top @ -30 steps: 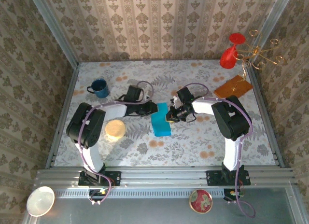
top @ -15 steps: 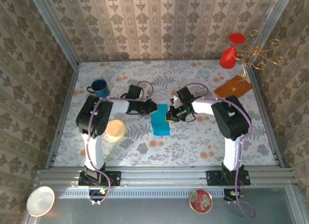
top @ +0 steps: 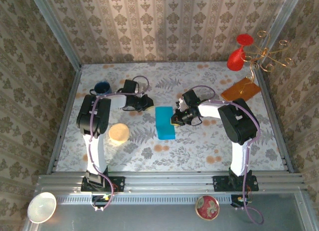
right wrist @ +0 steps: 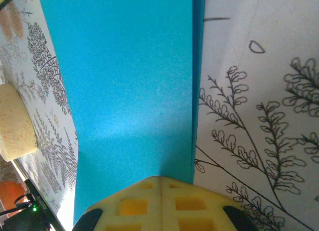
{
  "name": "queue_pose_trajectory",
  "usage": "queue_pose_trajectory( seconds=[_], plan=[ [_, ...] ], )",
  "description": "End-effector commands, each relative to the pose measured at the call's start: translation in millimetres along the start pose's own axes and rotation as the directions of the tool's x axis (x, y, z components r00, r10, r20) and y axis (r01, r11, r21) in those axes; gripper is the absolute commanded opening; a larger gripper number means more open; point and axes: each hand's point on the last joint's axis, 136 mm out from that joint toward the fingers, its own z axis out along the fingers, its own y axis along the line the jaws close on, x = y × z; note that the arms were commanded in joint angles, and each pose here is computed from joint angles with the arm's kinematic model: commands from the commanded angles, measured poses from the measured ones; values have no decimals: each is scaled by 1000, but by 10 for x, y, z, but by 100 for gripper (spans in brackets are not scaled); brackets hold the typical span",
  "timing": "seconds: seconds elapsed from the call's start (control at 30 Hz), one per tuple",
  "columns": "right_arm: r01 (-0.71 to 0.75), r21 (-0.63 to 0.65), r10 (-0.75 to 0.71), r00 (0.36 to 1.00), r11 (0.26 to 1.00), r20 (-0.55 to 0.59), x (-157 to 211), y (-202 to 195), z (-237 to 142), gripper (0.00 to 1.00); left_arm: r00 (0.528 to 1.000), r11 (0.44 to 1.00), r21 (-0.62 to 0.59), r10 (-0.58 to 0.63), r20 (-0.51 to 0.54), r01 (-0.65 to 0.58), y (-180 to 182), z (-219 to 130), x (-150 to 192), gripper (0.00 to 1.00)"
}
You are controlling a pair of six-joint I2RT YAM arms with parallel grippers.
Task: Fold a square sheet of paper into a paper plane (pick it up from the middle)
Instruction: First fold the square sheet of paper in half at the center of the table.
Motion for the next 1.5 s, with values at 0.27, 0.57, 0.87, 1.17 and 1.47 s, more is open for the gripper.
queue_pose_trajectory(
  seconds=[0.27, 0.57, 0.87, 1.17, 1.47],
  plan=[
    [-136, 602, 271, 953, 787, -138, 994, -1693, 118, 5, 995, 995, 58, 89, -38, -87, -488, 122, 247, 15],
    [-135, 612, 272, 952, 779, -137, 1016, -1725, 109, 5, 998, 999, -40, 30, -51, -32, -12, 235, 146, 15],
    [-140, 612, 274, 953, 778, -131, 1009, -1723, 106, 5, 1000, 995, -92, 26, 8, -25, 133, -100, -227, 15],
    [-143, 595, 272, 953, 791, -133, 999, -1688, 119, 5, 998, 999, -7, 45, 35, -44, -426, -311, 401, 15],
    [-148, 592, 274, 953, 793, -130, 1012, -1692, 121, 5, 996, 1000, 26, -14, -88, 17, -545, -82, 1275, 14]
  ],
)
